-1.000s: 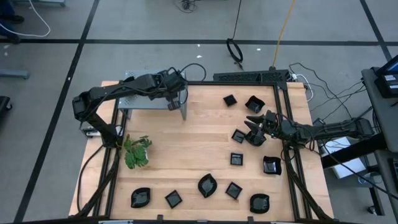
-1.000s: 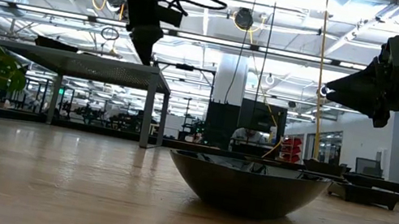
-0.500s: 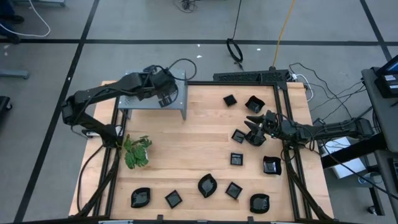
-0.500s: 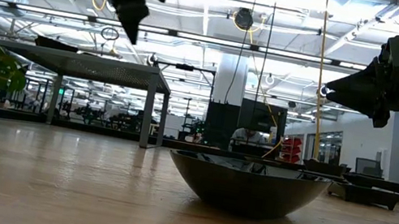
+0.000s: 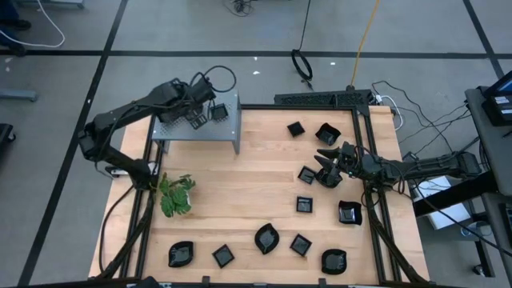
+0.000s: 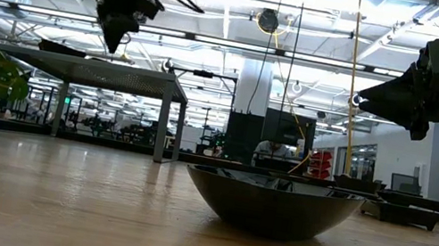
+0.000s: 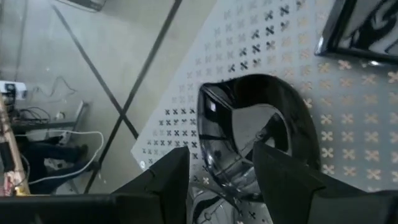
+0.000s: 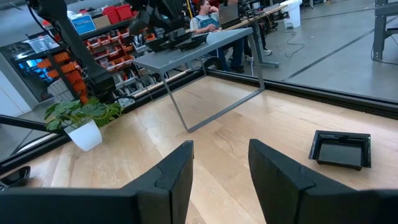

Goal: Pick & Place Mini shaped plates
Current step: Adjust the leaf shaped plate on the shelf, then stack the square plate on top of the square plate on the shelf

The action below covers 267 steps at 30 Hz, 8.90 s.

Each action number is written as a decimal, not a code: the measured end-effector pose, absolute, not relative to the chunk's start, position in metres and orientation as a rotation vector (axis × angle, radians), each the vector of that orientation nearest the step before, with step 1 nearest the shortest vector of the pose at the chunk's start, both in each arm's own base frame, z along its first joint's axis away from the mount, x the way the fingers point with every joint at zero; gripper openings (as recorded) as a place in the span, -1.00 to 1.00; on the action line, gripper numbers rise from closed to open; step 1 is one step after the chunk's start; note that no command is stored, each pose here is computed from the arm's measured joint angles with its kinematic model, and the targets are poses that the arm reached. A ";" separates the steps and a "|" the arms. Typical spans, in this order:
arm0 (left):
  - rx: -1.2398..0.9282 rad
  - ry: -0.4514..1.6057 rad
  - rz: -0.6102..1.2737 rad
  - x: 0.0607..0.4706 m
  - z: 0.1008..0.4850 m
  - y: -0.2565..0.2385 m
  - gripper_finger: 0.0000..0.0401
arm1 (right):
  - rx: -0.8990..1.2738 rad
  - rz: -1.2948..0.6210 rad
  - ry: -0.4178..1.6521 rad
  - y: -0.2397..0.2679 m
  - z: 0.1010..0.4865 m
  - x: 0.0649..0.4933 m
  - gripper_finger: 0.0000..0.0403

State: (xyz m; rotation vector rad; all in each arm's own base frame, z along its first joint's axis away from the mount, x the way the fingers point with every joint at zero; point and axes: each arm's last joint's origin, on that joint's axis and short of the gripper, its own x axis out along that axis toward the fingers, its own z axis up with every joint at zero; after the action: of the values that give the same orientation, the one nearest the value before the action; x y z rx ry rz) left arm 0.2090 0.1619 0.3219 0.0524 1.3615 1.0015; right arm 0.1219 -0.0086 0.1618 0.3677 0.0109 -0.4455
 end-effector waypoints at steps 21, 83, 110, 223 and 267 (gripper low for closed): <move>-0.044 1.491 0.763 0.218 0.296 0.177 -0.09 | 0.367 -0.446 0.011 -0.009 0.162 0.122 -0.30; -0.564 1.153 0.139 0.308 0.243 -0.190 -0.09 | 0.368 -0.446 0.011 -0.009 0.162 0.122 -0.30; -0.847 1.346 0.193 0.316 0.172 -0.245 -0.09 | 0.368 -0.446 0.011 -0.009 0.162 0.122 -0.30; 0.247 0.766 0.765 0.275 0.326 0.028 -0.95 | 0.368 -0.446 0.011 -0.009 0.162 0.122 -0.30; 0.300 1.183 0.760 0.271 0.283 0.121 -0.91 | 0.367 -0.446 0.011 -0.009 0.162 0.122 -0.30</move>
State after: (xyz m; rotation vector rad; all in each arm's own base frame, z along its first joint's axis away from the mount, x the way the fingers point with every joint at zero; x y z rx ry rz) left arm 0.2707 0.1212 0.2829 0.3002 1.1830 0.7600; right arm 0.1220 -0.0086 0.1618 0.3674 0.0111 -0.4459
